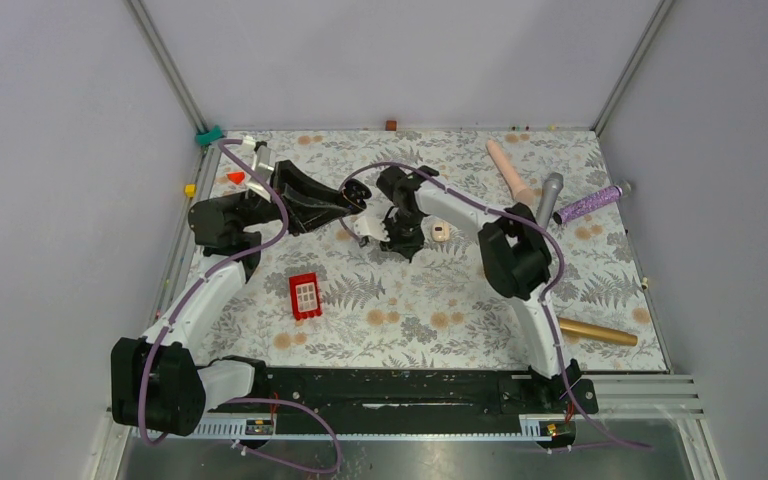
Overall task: Insert the wireless bluetooth earbuds into the charging case
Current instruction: Pick up the right earbud from the center of the board, then insert the right earbud into the right side groove of the charging case.
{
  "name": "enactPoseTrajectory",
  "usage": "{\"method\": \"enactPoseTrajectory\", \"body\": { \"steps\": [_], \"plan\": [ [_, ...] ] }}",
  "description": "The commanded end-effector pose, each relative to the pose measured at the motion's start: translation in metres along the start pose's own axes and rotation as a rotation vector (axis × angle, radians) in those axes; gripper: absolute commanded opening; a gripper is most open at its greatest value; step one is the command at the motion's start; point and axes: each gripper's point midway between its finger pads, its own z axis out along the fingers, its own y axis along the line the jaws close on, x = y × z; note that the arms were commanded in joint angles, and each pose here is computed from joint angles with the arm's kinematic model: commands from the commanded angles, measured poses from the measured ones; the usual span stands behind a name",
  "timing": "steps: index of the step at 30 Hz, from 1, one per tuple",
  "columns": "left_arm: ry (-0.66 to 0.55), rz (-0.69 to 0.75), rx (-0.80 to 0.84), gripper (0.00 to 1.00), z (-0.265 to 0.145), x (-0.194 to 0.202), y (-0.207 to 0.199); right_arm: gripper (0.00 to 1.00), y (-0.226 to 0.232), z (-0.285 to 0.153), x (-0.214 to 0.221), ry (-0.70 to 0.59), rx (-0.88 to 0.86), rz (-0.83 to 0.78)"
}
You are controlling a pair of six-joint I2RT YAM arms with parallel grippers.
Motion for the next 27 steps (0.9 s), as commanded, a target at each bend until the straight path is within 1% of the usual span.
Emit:
{"method": "enactPoseTrajectory", "body": {
  "steps": [1,2,5,8,13,16,18,21,24,27],
  "plan": [
    [-0.037,0.041,-0.054,0.00,-0.001,-0.006,0.008,0.12,-0.022,-0.064,-0.016,-0.057,0.284,0.085],
    [-0.040,0.038,-0.065,0.00,-0.001,-0.006,0.010,0.12,-0.028,-0.079,-0.017,-0.076,0.357,0.101],
    [-0.050,0.031,-0.094,0.00,-0.002,-0.006,0.015,0.12,-0.035,-0.109,-0.006,-0.106,0.499,0.202],
    [-0.062,0.016,-0.120,0.00,-0.002,-0.006,0.019,0.12,-0.038,-0.142,0.012,-0.124,0.657,0.287],
    [-0.071,-0.026,-0.172,0.00,-0.002,0.002,0.031,0.11,-0.028,-0.196,0.040,-0.154,0.900,0.381],
    [-0.056,-0.052,-0.187,0.00,0.002,0.013,0.036,0.10,-0.016,-0.228,0.047,-0.195,1.028,0.408],
    [-0.034,-0.076,-0.193,0.00,0.006,0.023,0.039,0.10,-0.005,-0.249,0.045,-0.243,1.101,0.407],
    [-0.006,-0.121,-0.206,0.00,0.012,0.039,0.043,0.10,0.012,-0.282,0.036,-0.347,1.191,0.415],
    [0.012,-0.169,-0.218,0.00,0.018,0.053,0.049,0.09,0.029,-0.311,0.024,-0.467,1.256,0.416],
    [0.031,-0.217,-0.217,0.00,0.025,0.067,0.053,0.06,0.040,-0.330,0.014,-0.566,1.299,0.416]
  ]
}}
